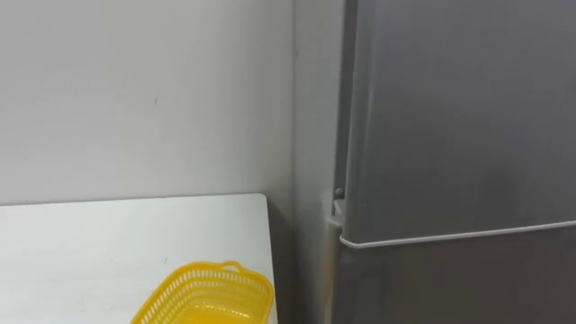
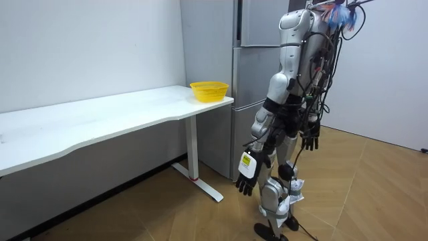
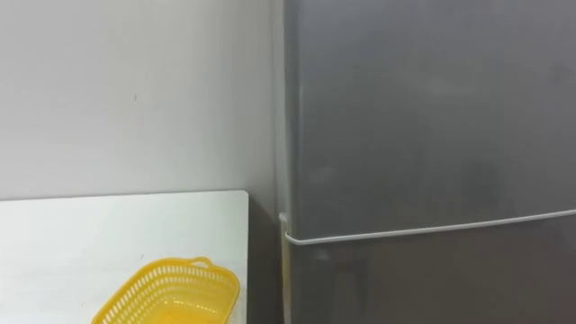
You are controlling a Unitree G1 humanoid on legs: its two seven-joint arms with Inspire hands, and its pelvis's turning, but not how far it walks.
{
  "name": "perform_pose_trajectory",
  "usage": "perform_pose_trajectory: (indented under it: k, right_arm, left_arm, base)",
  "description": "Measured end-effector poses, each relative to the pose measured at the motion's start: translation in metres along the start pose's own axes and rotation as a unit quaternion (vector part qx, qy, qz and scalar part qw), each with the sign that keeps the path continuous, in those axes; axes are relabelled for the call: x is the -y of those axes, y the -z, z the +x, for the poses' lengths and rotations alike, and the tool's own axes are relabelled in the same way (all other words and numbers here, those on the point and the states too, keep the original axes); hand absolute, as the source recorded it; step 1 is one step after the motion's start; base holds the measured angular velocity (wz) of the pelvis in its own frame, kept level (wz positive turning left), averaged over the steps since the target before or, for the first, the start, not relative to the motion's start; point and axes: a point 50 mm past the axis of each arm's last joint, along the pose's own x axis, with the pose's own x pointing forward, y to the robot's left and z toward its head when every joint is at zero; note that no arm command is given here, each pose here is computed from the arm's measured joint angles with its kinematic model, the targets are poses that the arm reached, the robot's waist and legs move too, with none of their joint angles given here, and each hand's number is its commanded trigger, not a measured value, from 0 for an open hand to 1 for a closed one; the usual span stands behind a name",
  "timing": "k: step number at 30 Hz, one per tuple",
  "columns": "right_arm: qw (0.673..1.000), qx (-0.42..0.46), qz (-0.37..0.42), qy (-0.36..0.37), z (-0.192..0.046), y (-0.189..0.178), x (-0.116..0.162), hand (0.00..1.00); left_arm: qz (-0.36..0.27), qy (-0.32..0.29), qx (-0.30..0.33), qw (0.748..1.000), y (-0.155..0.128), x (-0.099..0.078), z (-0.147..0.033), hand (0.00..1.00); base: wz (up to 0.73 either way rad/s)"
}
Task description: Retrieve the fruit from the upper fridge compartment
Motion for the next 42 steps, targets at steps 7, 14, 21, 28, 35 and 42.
perform_pose_trajectory:
  k: [7,14,21,28,35,42]
  right_arm:
    - [1.0,-0.004,0.017,0.005,0.0,0.002,0.001,0.0]
    - [0.999,-0.01,0.039,0.007,0.0,0.006,0.001,0.0]
    - [0.997,-0.015,0.068,0.022,0.001,0.012,0.005,0.0]
    - [0.996,0.014,0.074,0.054,0.0,0.01,0.015,0.0]
    - [0.993,0.037,0.084,0.07,-0.001,0.008,0.02,0.0]
    - [0.993,0.049,0.081,0.074,-0.002,0.009,0.021,0.0]
  left_arm:
    - [-0.181,-0.039,-0.01,0.983,0.01,-0.005,0.0,0.0]
    - [-0.43,-0.091,-0.047,0.897,0.024,-0.015,-0.001,0.0]
    - [-0.613,-0.152,-0.029,0.775,0.018,-0.042,-0.007,0.0]
    - [-0.714,-0.204,0.026,0.669,-0.007,-0.078,-0.026,0.0]
    - [-0.759,-0.273,0.124,0.578,-0.03,-0.122,-0.063,0.0]
    - [-0.728,-0.383,0.28,0.495,-0.059,-0.173,-0.135,0.0]
  base:
    - [0.0]
    - [0.0]
    - [0.01]
    - [0.0]
    - [-0.01]
    - [0.02]
